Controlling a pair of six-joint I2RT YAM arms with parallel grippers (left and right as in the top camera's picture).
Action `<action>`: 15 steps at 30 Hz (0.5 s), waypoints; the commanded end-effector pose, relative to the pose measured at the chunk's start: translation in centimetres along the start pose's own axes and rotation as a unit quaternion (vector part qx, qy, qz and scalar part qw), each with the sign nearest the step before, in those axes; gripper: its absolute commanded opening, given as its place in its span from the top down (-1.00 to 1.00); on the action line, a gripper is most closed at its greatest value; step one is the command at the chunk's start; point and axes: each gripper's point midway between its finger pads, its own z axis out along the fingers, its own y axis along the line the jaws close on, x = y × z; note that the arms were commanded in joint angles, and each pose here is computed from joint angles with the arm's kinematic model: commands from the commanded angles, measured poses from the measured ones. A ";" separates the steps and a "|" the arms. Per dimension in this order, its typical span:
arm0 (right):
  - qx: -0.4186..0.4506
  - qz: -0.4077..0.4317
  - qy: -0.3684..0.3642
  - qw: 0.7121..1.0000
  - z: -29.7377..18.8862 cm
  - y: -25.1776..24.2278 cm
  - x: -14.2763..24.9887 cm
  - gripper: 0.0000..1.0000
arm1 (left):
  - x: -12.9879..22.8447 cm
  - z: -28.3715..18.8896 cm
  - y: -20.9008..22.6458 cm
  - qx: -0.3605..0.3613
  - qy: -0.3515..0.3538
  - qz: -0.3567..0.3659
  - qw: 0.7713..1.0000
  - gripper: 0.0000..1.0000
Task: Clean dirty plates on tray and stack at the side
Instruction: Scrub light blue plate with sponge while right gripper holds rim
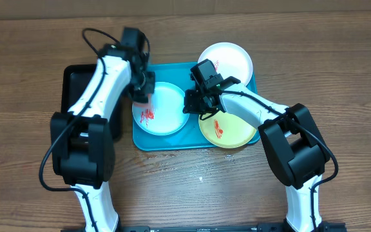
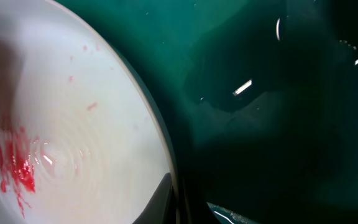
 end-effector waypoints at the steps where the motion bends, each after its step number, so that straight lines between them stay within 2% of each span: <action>1: 0.008 0.007 0.013 1.000 0.7 -0.7 0.6 0.92 | 1.8 1.7 1.3 -0.050 0.013 -0.022 0.998 0.92; 9: 0.006 0.006 0.010 1.000 0.7 -0.6 0.5 0.93 | 4.9 4.1 0.1 -0.062 0.042 -0.008 0.997 0.92; 15: 0.008 0.006 0.008 1.000 0.7 -0.7 0.4 0.92 | 7.3 3.9 -4.8 0.032 0.089 0.025 0.995 0.92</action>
